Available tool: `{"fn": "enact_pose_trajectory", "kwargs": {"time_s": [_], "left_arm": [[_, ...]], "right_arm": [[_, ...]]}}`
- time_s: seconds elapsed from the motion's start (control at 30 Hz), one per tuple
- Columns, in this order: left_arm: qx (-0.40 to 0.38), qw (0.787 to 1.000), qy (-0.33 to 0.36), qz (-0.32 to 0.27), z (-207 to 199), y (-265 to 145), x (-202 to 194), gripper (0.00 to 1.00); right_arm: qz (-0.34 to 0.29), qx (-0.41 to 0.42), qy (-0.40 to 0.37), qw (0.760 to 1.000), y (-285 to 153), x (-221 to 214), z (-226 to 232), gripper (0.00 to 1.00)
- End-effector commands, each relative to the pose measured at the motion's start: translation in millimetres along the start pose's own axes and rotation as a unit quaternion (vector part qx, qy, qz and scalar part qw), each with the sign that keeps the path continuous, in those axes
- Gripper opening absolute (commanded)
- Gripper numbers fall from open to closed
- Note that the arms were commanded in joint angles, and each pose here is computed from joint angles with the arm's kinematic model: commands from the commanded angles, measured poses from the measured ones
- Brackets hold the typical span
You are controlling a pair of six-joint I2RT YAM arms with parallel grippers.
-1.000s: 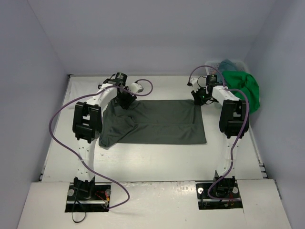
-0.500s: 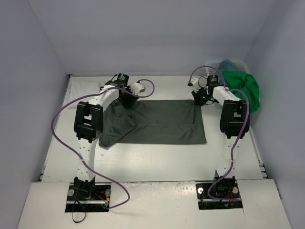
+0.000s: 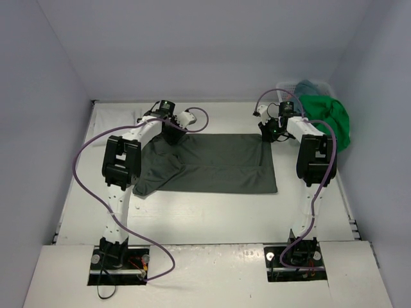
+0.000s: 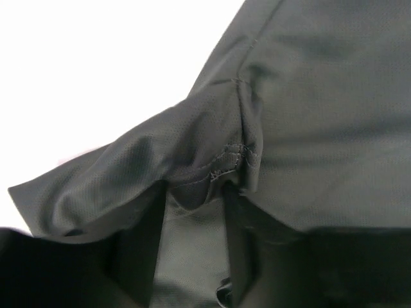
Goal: Fold and stack the t-shirts
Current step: Fold the tshirt
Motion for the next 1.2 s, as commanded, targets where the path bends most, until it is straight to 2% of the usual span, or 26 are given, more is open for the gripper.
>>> {"fn": "enact_pose_trajectory", "kwargs": {"time_s": [0.0,0.03,0.17,0.37,0.5,0.53,0.57,0.63,0.8,1.17], "left_arm": [[0.045,0.998,0.014,-0.045,12.6,-15.7,24.3,0.32],[0.047,0.998,0.014,-0.046,13.1,-16.4,24.9,0.23],[0.053,0.998,0.012,-0.043,13.5,-17.7,24.4,0.13],[0.066,0.997,0.012,-0.046,14.2,-23.8,25.1,0.0],[0.069,0.996,0.013,-0.048,14.2,-25.0,25.2,0.0],[0.068,0.997,0.012,-0.045,14.0,-25.7,24.7,0.11],[0.07,0.997,0.012,-0.041,13.9,-26.1,25.0,0.32],[0.08,0.996,0.008,-0.037,15.7,-30.7,26.6,0.55],[0.11,0.993,0.006,-0.052,18.2,-59.8,27.5,0.61],[0.109,0.991,-0.024,-0.071,4.8,-109.5,17.4,0.61]], "right_arm": [[0.018,0.017,0.014,1.0,-7.4,-7.6,8.9,0.0],[0.017,0.017,0.014,1.0,-7.5,-7.1,8.8,0.0],[0.017,0.021,0.016,1.0,-5.5,-6.5,10.7,0.0],[0.02,0.023,0.017,0.999,-2.9,-7.6,13.1,0.0],[0.021,0.024,0.018,0.999,-2.3,-8.0,13.9,0.0],[0.021,0.024,0.018,0.999,-2.3,-8.0,14.0,0.0],[0.021,0.024,0.019,0.999,-2.1,-8.4,14.3,0.0],[0.02,0.024,0.018,0.999,-2.8,-7.1,14.8,0.0],[0.021,0.027,0.02,0.999,-1.1,-9.0,15.7,0.0],[0.018,0.028,0.023,0.999,-2.9,-10.6,19.5,0.0]]}}
Point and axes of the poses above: each gripper's point midway between its finger pads, its own y axis out along the fingers, its own z axis along the line the jaws close on, x = y × z, the point moved 10 cm from there along -y, back along the fingers
